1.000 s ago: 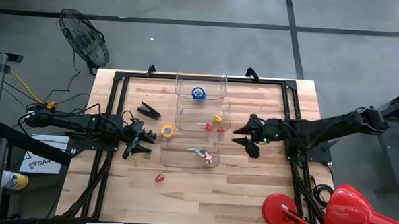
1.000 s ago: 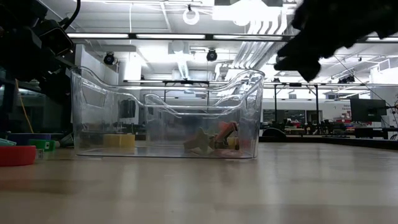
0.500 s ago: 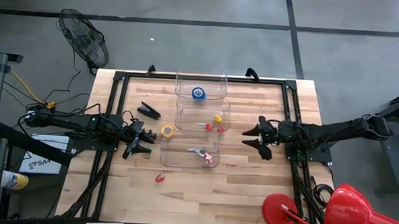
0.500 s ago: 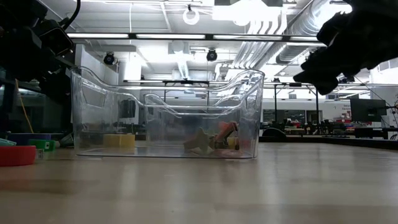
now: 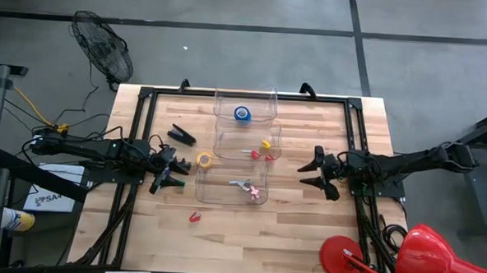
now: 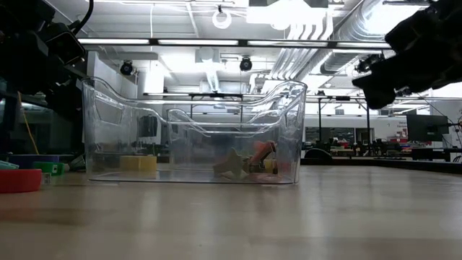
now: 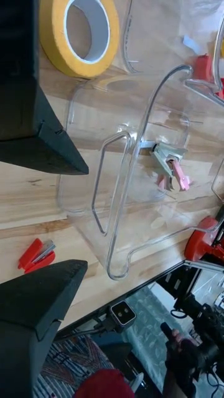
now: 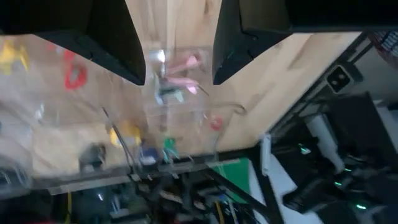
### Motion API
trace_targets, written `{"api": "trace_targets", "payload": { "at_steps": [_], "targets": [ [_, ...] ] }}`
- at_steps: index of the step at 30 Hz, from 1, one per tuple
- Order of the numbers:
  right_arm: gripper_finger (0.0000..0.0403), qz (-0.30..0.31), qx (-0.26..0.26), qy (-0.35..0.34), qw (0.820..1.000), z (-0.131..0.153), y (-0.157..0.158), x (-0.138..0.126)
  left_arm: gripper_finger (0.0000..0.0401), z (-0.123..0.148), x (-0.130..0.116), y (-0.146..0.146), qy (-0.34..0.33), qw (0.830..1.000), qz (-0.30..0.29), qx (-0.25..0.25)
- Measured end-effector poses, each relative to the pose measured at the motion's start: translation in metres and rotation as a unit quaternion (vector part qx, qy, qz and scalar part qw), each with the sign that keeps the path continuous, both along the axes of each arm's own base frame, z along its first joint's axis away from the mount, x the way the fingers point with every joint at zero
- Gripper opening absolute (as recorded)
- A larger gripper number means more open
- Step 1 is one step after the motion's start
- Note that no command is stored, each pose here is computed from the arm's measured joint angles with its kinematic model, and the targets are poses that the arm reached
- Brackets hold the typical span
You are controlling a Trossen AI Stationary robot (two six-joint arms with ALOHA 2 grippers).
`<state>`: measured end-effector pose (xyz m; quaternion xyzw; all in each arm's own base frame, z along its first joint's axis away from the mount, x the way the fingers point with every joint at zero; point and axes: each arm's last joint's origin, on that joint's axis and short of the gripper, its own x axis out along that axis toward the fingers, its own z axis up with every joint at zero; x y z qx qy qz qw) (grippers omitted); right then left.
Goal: Pick and place Stapler, Stapler remover, tape
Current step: Put the red stapler into the middle transparent bin
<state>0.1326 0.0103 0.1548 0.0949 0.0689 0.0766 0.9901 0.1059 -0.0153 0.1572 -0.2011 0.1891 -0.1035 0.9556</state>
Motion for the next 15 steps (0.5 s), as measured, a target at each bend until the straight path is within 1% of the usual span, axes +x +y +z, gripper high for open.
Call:
{"api": "trace_targets", "payload": {
  "at_steps": [15],
  "targets": [
    [0.0177, 0.044, -0.044, -0.035, 0.997, 0.0058, 0.0020, -0.0035, 0.0231, 0.0000, 0.0000, 0.0000, 0.000, 1.000, 0.000, 0.000]
  ]
}}
